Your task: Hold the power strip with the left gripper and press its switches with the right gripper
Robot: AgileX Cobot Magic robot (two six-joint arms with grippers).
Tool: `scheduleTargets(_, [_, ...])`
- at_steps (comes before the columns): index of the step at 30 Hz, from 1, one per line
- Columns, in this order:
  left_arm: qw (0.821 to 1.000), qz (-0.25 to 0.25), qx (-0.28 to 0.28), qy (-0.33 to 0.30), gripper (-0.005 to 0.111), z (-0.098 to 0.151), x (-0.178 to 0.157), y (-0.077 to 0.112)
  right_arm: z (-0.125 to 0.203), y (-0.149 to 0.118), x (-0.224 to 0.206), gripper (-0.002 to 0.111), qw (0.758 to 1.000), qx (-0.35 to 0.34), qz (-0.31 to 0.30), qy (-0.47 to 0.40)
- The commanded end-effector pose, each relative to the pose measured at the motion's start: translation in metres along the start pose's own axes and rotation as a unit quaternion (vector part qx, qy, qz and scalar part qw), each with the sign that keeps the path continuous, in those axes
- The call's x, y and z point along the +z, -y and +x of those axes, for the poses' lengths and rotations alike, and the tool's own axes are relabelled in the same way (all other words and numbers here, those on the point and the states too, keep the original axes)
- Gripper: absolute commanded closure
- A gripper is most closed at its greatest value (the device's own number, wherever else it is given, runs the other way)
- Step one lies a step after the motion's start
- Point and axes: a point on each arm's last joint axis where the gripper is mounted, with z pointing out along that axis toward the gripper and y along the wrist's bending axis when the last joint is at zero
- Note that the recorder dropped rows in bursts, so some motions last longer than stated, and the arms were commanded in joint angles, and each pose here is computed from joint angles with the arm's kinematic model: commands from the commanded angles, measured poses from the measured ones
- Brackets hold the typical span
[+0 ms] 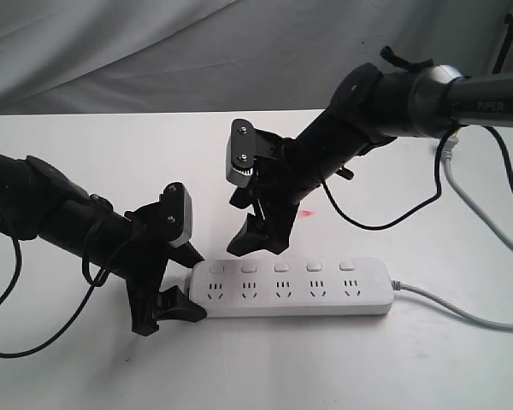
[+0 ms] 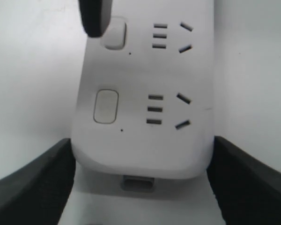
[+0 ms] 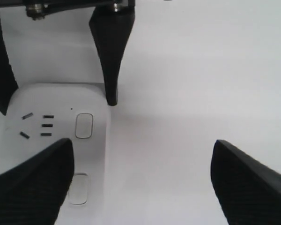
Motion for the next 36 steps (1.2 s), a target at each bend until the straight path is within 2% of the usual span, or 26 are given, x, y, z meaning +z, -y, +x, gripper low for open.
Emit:
scheduleTargets(1, [1.000,-0.007,0.000,-0.001,0.107,-0.001,0.001,-0.002,0.000,0.001,-0.006,0.034,1.000,0.001,0.000,0.001])
scheduleTargets(15, [1.000,-0.007,0.000,-0.001,0.107,-0.001,0.001,-0.002,0.018,0.003,0.015,0.034,1.000,0.008,-0.014,-0.023])
scheduleTargets(36, [1.000,-0.007,0.000,-0.001,0.107,-0.001,0.001,-0.002,0.025,0.005,0.018,0.034,0.999,-0.009,-0.011,-0.052])
